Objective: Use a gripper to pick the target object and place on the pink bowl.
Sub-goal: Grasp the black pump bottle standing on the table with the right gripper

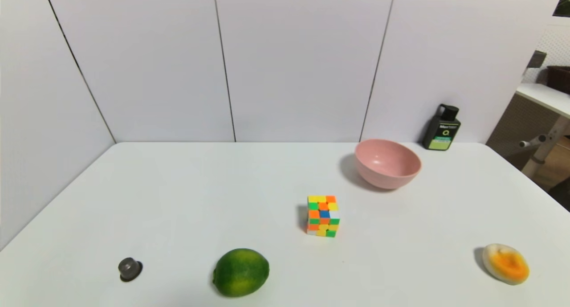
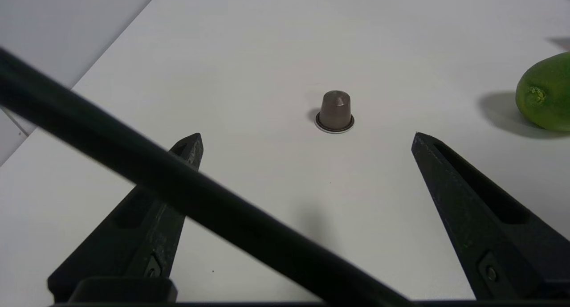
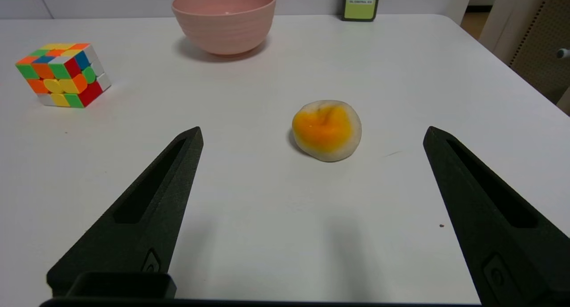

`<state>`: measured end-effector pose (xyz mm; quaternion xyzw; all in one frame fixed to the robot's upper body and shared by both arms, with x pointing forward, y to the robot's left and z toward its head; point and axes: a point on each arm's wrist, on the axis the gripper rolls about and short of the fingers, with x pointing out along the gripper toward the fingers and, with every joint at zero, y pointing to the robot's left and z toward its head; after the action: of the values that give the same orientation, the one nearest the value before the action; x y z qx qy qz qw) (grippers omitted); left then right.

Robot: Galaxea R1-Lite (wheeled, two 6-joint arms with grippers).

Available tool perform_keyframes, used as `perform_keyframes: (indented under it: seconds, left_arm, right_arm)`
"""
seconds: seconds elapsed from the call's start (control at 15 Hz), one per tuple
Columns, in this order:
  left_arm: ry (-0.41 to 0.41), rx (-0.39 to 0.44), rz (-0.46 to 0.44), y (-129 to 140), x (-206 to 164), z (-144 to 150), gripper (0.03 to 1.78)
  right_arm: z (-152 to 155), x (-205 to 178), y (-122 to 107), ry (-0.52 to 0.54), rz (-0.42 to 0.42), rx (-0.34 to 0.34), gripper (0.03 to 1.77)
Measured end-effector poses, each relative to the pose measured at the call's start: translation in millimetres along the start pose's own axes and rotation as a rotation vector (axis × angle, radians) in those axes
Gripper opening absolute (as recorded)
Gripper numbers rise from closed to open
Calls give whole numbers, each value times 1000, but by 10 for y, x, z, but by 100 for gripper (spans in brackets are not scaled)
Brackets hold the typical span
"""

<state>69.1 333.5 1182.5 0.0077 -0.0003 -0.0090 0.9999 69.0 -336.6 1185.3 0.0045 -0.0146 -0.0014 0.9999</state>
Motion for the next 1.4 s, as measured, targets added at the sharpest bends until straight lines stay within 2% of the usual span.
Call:
perform_keyframes:
  seconds: [0.2,0.33,0.67,1.0,1.2,1.4]
  left_arm:
    - [0,0,0,0,0,0,169]
    - [0,0,0,0,0,0,169]
    - [0,0,0,0,0,0,169]
    - [0,0,0,0,0,0,169]
    - [0,0,0,0,0,0,169]
    - [0,0,0,0,0,0,169]
  right_arm:
    - [-22,10,0,37,1,-4,171]
    - [21,25,1,107,2,-4,171]
    - [644,199,7,261,-4,3,171]
    - [1328,828,-32,406,-68,-20,171]
    - [1496,1294,-154,523,-97,-43,171]
    - [1544,1753,-347,621,-106,-99,171]
